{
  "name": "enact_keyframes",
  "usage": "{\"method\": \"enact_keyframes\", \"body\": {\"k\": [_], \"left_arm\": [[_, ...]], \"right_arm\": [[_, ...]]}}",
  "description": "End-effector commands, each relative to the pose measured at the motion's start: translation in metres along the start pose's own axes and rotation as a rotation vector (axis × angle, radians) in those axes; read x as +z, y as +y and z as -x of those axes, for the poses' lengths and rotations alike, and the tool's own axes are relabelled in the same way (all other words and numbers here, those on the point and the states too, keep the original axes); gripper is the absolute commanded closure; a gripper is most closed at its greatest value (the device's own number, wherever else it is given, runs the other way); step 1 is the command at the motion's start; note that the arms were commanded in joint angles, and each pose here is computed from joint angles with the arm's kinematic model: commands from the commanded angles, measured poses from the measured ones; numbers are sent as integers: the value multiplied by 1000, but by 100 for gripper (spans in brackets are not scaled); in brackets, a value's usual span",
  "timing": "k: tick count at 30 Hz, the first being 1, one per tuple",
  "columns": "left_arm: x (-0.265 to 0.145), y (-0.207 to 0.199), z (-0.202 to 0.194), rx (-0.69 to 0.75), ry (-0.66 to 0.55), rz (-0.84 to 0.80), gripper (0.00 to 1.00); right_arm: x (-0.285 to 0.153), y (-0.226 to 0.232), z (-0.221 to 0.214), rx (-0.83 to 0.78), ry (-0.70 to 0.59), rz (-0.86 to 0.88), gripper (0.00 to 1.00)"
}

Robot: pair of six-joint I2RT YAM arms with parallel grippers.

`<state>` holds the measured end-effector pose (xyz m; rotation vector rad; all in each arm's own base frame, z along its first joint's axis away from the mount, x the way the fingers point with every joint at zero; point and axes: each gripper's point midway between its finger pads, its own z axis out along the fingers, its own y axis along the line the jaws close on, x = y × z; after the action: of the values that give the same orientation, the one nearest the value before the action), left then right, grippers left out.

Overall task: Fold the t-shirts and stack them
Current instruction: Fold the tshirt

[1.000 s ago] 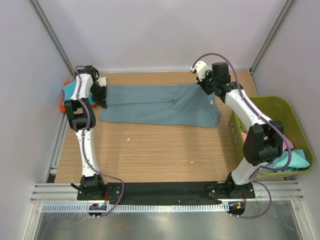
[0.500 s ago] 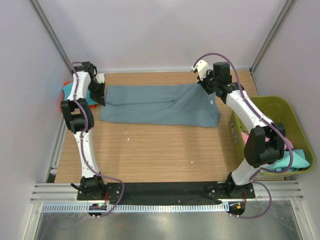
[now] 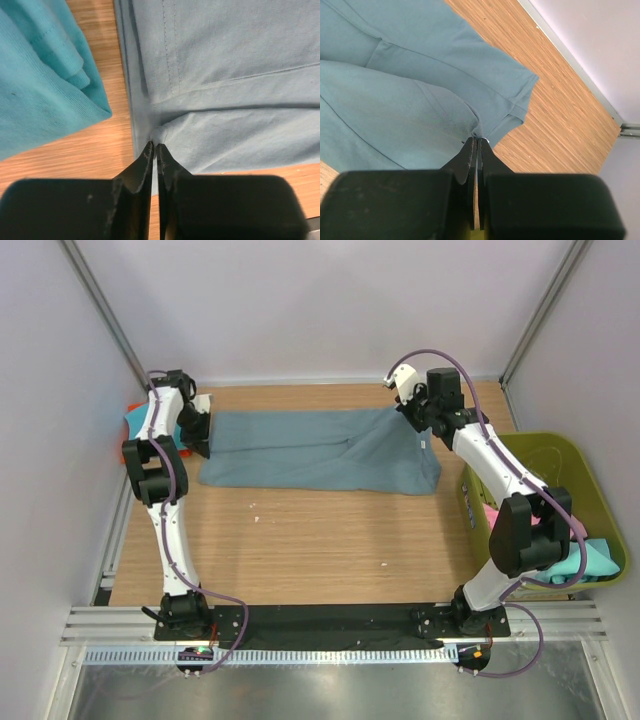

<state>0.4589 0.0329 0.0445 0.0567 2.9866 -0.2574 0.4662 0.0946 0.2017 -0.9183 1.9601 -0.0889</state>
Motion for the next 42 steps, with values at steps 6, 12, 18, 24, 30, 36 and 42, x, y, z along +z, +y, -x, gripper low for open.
{"method": "enact_keyframes", "body": {"k": [6, 12, 18, 24, 30, 36, 42], "left_arm": [[-11, 0, 24, 15, -92, 11, 100], [-28, 4, 41, 8, -176, 52, 100], [-38, 10, 49, -18, -221, 79, 100], [-48, 19, 55, -40, -256, 102, 100], [-51, 23, 62, -53, -281, 110, 100], [-40, 25, 74, -55, -296, 110, 100], [-14, 11, 96, 6, -309, 146, 80]], "right_arm": [[-19, -21, 25, -6, -82, -86, 99], [-23, -36, 34, 19, -114, -139, 99], [-25, -58, 37, 27, -117, -188, 99], [-20, -67, 39, 26, -120, -201, 99], [-9, -71, 42, 19, -125, -198, 99], [33, -72, 31, 12, -91, -174, 99], [74, -88, 14, 0, -46, -282, 71]]}}
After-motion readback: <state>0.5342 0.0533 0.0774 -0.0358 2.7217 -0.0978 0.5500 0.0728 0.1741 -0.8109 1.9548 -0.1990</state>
